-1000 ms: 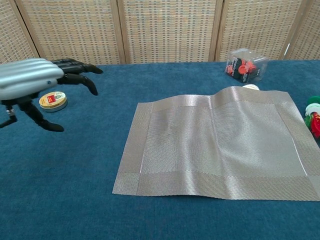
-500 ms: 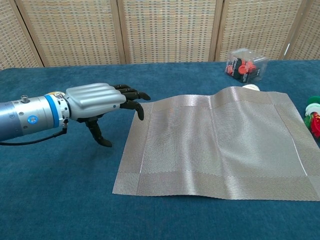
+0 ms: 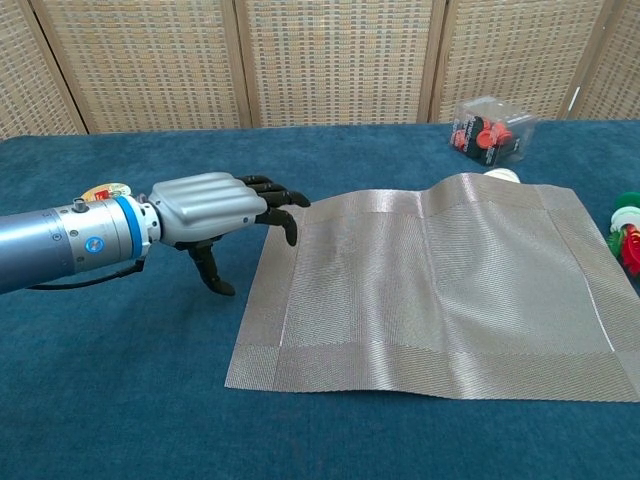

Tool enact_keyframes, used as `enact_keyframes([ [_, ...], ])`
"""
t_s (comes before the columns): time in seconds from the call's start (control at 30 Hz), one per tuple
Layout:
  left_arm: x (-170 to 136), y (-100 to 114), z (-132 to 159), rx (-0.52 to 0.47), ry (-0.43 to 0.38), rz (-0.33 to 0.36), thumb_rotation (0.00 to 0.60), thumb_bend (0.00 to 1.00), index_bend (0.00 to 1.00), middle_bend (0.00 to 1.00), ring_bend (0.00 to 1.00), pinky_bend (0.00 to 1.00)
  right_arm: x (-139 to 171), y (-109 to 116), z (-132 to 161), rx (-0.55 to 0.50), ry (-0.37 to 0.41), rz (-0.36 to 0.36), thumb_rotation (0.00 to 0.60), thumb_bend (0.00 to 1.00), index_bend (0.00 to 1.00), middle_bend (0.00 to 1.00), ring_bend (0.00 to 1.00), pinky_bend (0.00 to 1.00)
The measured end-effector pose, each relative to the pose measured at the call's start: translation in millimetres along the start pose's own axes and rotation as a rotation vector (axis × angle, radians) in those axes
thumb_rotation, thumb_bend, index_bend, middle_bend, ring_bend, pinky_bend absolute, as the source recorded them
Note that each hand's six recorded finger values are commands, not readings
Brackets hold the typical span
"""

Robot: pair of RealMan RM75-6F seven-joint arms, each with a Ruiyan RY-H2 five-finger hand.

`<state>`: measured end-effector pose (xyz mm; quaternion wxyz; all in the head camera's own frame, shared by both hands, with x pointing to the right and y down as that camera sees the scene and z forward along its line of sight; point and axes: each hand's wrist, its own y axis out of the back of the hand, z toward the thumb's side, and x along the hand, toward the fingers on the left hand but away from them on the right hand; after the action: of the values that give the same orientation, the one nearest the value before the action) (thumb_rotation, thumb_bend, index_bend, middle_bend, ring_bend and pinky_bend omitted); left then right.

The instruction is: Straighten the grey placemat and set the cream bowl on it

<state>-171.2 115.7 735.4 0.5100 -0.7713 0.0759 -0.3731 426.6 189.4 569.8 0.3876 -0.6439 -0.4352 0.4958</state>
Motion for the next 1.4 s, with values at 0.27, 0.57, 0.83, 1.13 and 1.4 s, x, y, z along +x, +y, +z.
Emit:
enact_keyframes([
  [0.27, 9.0, -10.0, 4.7, 0.004, 0.022, -0.028, 0.6, 0.13, 0.27, 0.0, 0.0, 0.0, -0.8, 1.2, 0.5, -0.004, 0.006, -0.005, 0.6, 0.0, 0.0, 0.0, 0.0, 0.0],
  [0.57, 15.3, -13.1, 2.7, -0.002, 0.044, -0.038, 0.6, 0.16, 0.29, 0.0, 0.0, 0.0, -1.1, 2.4, -0.9, 0.021, 0.0, -0.018, 0.6, 0.0, 0.0, 0.0, 0.0, 0.0],
  [0.83, 24.2, -3.6, 10.0, 0.01, 0.041, -0.013, 0.6, 0.2, 0.29, 0.0, 0.0, 0.0, -1.0, 2.3, 0.7, 0.036, 0.005, -0.019, 0.6, 0.0, 0.0, 0.0, 0.0, 0.0],
  [1.13, 32.9, 6.4, 22.7, 0.009, 0.031, -0.005, 0.6, 0.3, 0.29, 0.0, 0.0, 0.0, 0.2, 5.5, 1.8, 0.037, 0.008, -0.031, 0.6, 0.0, 0.0, 0.0, 0.0, 0.0],
  [1.4, 34.6, 3.3, 30.1, 0.003, 0.026, -0.022, 0.6, 0.44, 0.29, 0.0, 0.0, 0.0, 1.0, 8.0, 3.2, 0.032, 0.015, -0.04, 0.6, 0.0, 0.0, 0.0, 0.0, 0.0],
])
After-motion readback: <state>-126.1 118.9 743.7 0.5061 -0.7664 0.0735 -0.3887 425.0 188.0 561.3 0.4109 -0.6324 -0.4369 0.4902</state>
